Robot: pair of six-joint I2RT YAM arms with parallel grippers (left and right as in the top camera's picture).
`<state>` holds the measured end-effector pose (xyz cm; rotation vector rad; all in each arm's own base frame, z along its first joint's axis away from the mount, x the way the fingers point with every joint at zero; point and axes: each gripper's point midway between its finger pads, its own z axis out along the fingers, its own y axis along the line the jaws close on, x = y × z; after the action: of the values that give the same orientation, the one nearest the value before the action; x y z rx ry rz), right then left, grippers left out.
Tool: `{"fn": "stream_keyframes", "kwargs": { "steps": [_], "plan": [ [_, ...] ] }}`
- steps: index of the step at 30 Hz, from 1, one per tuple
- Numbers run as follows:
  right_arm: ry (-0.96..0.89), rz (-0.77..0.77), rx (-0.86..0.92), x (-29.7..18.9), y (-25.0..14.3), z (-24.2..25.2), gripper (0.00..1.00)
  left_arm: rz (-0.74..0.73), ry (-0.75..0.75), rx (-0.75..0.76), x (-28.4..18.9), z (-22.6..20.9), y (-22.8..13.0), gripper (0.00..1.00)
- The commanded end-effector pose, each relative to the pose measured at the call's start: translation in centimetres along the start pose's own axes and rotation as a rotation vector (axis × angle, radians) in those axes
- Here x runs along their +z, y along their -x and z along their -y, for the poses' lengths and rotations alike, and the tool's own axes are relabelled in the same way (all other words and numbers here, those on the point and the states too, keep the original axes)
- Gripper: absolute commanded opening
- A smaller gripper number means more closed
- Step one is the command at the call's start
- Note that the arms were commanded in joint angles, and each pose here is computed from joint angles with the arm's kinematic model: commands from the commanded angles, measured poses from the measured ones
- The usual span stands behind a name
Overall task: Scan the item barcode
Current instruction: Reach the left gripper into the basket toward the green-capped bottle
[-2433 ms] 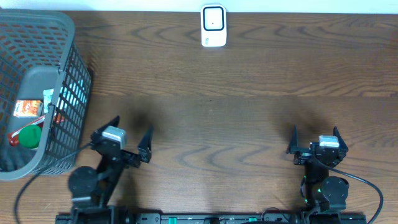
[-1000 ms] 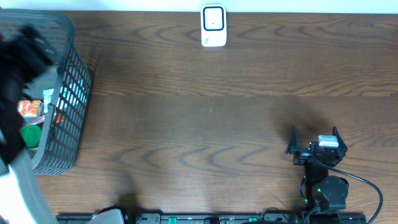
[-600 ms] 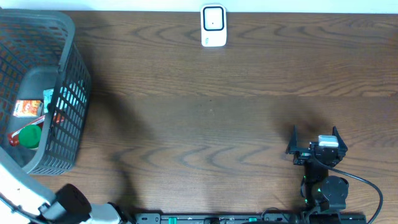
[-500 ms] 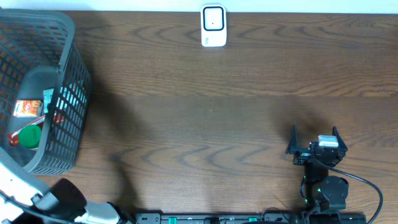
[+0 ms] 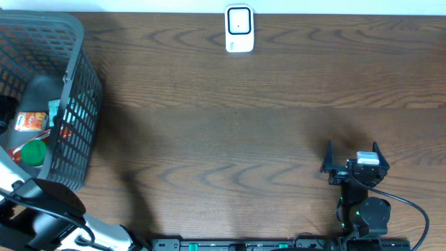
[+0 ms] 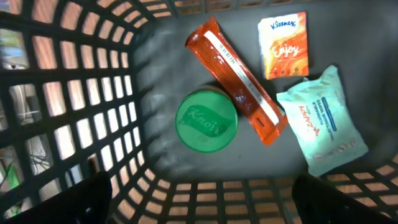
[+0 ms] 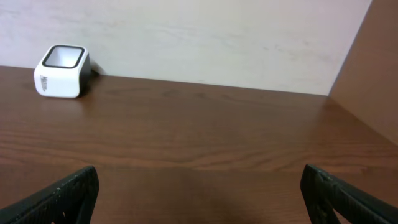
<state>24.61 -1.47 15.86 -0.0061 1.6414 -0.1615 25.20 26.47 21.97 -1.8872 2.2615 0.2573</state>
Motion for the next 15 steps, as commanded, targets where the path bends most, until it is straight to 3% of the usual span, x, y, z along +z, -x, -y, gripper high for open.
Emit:
{"fn": "stream_keyframes", "kwargs": {
  "steps": [1,15],
  "plan": [
    [0.003,-0.003,-0.014,0.0,-0.1,-0.1,0.99,-0.024,0.030,0.008,1.8,-0.4,-0.5,0.93],
    [0.003,-0.003,-0.014,0.0,-0.1,-0.1,0.99,-0.053,0.051,0.026,8.4,-0.2,-2.1,0.94]
  ]
}}
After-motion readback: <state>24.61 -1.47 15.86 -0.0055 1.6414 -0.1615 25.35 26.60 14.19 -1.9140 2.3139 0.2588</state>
